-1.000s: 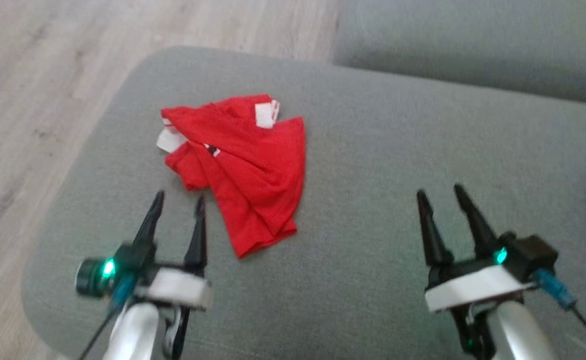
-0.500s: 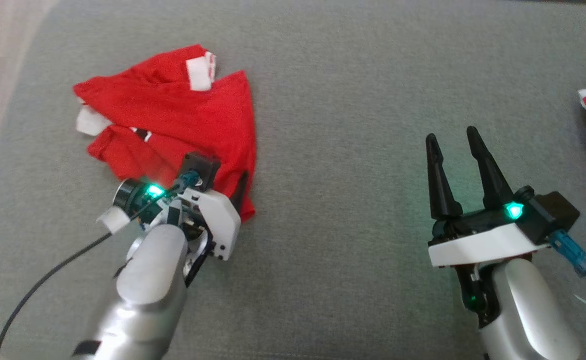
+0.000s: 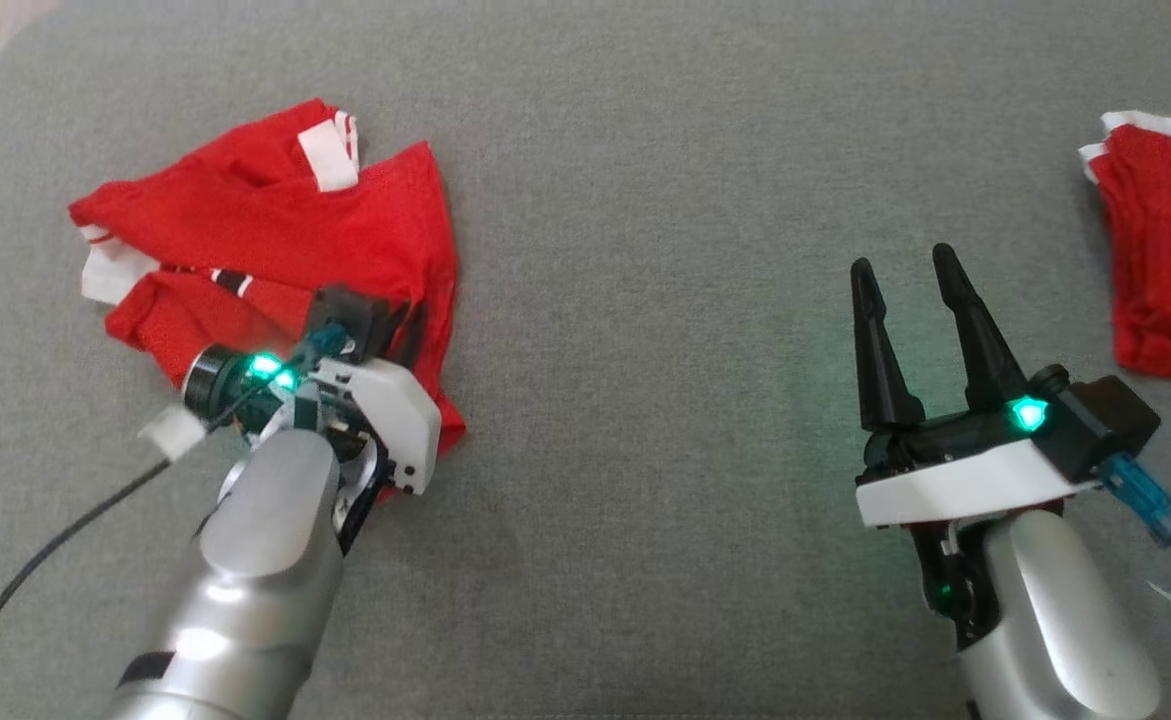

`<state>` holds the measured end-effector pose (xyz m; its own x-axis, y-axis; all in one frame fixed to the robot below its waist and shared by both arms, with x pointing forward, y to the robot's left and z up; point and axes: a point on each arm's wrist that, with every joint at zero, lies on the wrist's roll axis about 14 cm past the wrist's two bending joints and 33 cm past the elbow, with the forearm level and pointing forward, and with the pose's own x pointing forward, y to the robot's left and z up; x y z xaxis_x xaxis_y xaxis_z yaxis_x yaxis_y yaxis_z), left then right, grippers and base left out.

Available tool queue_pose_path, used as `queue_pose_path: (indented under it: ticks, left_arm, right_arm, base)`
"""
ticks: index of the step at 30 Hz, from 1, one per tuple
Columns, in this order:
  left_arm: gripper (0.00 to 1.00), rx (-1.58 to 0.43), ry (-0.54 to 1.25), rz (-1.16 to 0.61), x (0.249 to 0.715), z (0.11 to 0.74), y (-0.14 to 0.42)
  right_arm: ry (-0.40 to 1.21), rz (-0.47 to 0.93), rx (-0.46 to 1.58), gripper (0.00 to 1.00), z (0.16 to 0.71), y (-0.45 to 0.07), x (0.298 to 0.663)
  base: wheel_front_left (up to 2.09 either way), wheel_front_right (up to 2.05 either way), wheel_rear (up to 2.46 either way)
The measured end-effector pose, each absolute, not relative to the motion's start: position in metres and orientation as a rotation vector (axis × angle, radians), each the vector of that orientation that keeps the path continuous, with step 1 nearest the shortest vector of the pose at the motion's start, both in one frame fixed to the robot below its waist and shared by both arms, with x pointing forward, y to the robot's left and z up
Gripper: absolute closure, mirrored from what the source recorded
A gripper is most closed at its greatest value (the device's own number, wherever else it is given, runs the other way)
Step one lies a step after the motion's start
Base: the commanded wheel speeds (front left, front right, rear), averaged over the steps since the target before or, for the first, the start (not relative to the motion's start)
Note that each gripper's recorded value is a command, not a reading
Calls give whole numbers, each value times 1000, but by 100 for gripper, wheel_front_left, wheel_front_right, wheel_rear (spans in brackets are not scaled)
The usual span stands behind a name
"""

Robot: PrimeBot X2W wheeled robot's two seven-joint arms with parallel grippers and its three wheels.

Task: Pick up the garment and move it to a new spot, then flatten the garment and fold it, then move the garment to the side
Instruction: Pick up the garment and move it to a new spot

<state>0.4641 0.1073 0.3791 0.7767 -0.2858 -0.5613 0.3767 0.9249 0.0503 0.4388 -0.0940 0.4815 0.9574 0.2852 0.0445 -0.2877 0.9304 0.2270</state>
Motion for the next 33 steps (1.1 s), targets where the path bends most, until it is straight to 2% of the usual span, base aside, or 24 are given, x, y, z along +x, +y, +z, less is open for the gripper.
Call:
queue_pose_path:
  ticks: [4,15,20,26,27,28,33]
  left_arm:
    - [100,15,457,-349,475,409,93]
    - [100,-61,80,-570,521,539,-2]
    - [100,-49,18,-687,526,574,-48]
    - [100,-23,14,-809,523,577,-98]
    - [78,-17,26,-829,522,573,-105]
    - [0,-15,49,-851,519,567,-113]
    - [0,-37,105,-949,501,547,-145]
  right_arm:
    - [-34,270,236,0,491,-103,435]
    - [-65,161,274,0,503,-141,420]
    - [-69,112,292,0,505,-158,411]
    - [-94,59,295,0,513,-178,404]
    - [-97,50,296,0,514,-182,403]
    - [-99,40,296,0,515,-185,402]
    - [-85,-3,288,0,509,-199,398]
  base:
    - [0,0,0]
    - [0,0,0]
    - [0,0,0]
    - [0,0,0]
    - [0,0,0]
    - [0,0,0]
    - [0,0,0]
